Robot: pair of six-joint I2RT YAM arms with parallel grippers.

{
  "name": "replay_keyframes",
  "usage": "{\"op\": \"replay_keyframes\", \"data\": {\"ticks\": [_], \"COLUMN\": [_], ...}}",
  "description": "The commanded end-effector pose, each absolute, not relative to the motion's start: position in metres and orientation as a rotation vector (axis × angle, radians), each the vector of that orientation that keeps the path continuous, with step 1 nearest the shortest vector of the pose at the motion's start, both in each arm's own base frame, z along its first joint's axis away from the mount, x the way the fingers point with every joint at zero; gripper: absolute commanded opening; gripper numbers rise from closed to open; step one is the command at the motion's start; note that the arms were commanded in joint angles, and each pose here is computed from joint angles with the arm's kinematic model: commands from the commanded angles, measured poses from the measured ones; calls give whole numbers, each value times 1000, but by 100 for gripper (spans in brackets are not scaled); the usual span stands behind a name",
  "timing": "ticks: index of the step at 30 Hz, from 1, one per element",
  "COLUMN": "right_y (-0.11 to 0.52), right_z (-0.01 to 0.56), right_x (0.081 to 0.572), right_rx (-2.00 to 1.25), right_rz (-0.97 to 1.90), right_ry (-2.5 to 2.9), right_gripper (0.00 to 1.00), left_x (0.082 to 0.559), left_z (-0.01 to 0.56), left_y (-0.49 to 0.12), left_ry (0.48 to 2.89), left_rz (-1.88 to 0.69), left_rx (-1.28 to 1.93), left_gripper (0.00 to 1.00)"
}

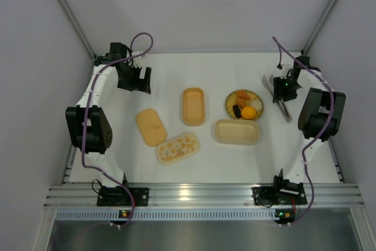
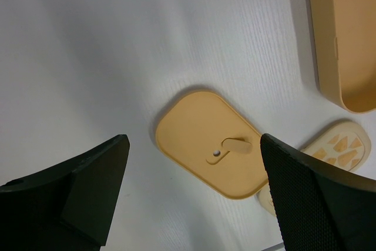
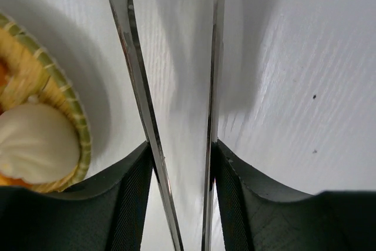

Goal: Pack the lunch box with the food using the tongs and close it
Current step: Pick up the clamp at the center of the board.

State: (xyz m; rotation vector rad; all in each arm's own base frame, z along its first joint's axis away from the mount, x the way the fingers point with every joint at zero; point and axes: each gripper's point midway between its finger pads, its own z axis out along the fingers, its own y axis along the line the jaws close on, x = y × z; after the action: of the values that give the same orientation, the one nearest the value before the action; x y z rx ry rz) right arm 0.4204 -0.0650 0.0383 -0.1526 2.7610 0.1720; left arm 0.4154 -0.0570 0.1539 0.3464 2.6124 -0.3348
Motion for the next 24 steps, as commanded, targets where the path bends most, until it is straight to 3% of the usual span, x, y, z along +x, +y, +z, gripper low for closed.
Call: {"op": "replay_keyframes", "data": {"ticks": [1, 16, 24], "right_y": [-58, -40, -20], "right_z": [114, 187, 211], "right_x": [420, 381, 366], "right_rx": [-187, -306, -386], "right_rz": [269, 418, 519], "right_ry": [2602, 2500, 2447], "right_gripper": [43, 41, 40], "left_x": [424, 425, 418], "left_z": [171, 170, 194], "left_y": [-59, -65, -91], "left_ry": [2551, 2542, 2389], "left_rz": [-345, -390, -555], "left_rx": [368, 378, 500], "left_gripper": [98, 98, 98]}}
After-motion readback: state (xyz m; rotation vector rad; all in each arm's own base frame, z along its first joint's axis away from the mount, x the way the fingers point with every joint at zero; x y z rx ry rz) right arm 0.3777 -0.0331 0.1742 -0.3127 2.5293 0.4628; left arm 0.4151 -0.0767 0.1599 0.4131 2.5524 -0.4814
